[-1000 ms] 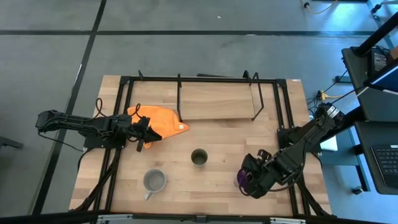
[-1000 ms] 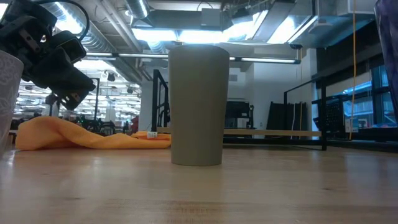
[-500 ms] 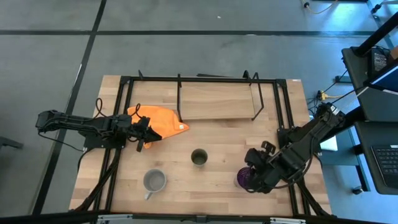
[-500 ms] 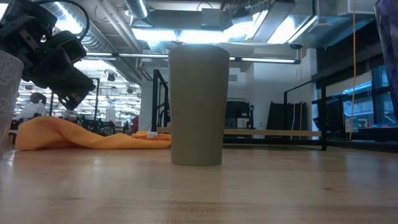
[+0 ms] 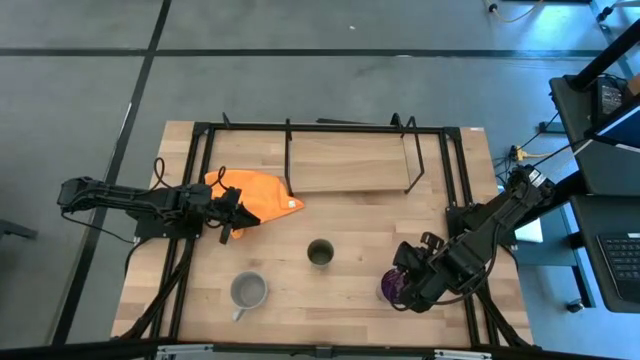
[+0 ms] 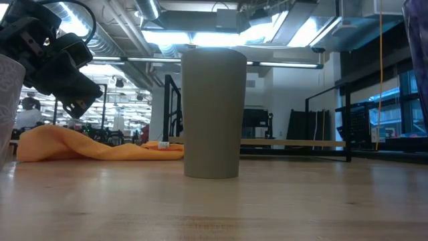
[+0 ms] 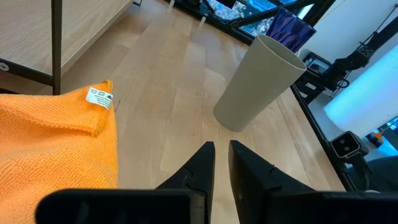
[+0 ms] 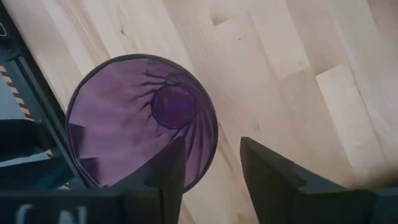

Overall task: Stack small to large cups/mugs on shelf
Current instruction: Put the violet cup on the shelf

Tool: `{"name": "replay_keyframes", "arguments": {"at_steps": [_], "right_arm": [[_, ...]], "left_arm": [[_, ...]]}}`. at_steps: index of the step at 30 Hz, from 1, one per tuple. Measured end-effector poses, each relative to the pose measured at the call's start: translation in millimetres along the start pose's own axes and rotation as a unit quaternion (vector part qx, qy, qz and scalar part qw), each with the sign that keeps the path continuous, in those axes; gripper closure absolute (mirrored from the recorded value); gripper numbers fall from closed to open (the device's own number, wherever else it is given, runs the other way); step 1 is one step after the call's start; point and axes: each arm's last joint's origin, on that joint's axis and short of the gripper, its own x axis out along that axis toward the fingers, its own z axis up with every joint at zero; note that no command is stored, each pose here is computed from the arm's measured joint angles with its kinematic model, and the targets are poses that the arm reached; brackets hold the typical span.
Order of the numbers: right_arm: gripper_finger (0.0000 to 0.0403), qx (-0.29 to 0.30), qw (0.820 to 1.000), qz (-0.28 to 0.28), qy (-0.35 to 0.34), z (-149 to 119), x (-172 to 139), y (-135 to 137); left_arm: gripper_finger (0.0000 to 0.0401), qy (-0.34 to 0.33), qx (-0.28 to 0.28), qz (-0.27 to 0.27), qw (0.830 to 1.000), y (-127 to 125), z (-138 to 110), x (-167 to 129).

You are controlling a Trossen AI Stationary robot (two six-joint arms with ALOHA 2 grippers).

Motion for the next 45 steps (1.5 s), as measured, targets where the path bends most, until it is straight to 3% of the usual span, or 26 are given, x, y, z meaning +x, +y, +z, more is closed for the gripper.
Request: {"name": "replay_keyframes", "arguments": {"at_steps": [25, 34, 38, 45], "right_arm": [[0.0249, 0.037, 0.999, -0.023, -0.005, -6.6, 36.4, -4.4], [0.025, 0.047, 0.998, -0.029, -0.006, 3.5, 38.7, -9.4], [0.0268, 0.051, 0.998, -0.029, -0.003, 6.5, 39.3, -10.9], [0.0334, 0.049, 0.998, -0.028, -0.003, 6.5, 39.3, -10.8]], "left_arm": [[0.036, 0.0, 0.0, 0.0, 1.0, 0.0, 0.0, 0.0], [0.036, -0.001, 0.0, 0.0, 1.0, 0.0, 0.1, 0.0], [0.036, -0.001, 0.0, 0.0, 1.0, -0.1, 0.0, 0.0], [0.036, -0.001, 0.0, -0.001, 1.0, -0.1, 0.1, 0.0]]}}
